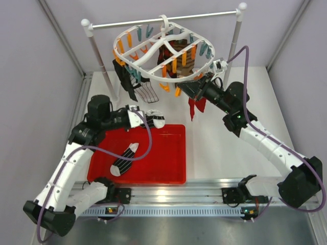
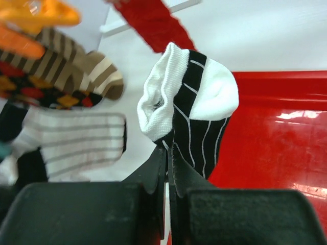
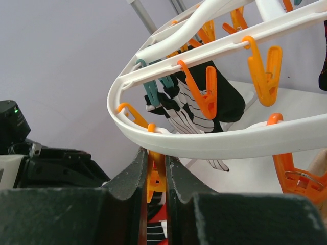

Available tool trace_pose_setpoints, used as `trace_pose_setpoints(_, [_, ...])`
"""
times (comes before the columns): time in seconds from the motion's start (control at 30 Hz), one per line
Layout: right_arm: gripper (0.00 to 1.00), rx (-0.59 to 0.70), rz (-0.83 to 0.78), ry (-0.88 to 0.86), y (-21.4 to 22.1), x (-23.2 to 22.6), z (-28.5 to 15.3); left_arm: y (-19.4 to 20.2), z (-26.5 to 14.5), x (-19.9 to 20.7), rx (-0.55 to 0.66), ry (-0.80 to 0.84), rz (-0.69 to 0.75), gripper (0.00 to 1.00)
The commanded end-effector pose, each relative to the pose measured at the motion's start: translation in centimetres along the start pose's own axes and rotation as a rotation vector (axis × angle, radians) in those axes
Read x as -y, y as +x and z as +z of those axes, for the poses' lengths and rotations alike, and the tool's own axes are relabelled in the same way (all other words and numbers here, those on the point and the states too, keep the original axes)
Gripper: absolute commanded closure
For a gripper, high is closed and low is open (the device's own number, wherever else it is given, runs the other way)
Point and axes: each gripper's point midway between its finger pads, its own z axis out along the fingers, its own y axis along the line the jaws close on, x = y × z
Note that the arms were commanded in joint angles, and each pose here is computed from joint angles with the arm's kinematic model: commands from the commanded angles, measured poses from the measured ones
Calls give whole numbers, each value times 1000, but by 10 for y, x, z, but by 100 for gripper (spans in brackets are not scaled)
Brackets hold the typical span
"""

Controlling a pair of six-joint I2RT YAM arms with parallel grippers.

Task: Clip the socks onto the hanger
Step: Clamp the sock onto the hanger.

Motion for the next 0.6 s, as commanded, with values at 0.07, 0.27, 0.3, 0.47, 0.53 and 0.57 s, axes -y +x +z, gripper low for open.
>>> trace_pose_setpoints(0.07, [100, 34, -50, -79, -20, -20, 0, -40, 27, -9, 70, -19, 165, 100])
trace_pose_setpoints(0.27, [100, 19, -54, -91, -15, -21, -1, -61, 54, -22, 127, -33, 133, 100])
trace_pose_setpoints(0.3, [100, 20, -52, -91, -15, -21, -1, -61, 61, -23, 129, -26, 127, 100])
trace_pose_setpoints(0.47, [100, 22, -47, -101, -16, -23, -1, -67, 75, -32, 145, -42, 137, 100])
trace_pose_setpoints(0.53, [100, 21, -48, -100, -15, -23, -2, -68, 77, -33, 148, -44, 137, 100])
trace_pose_setpoints(0.57, [100, 19, -49, -100, -14, -22, -2, -68, 80, -34, 149, -44, 132, 100])
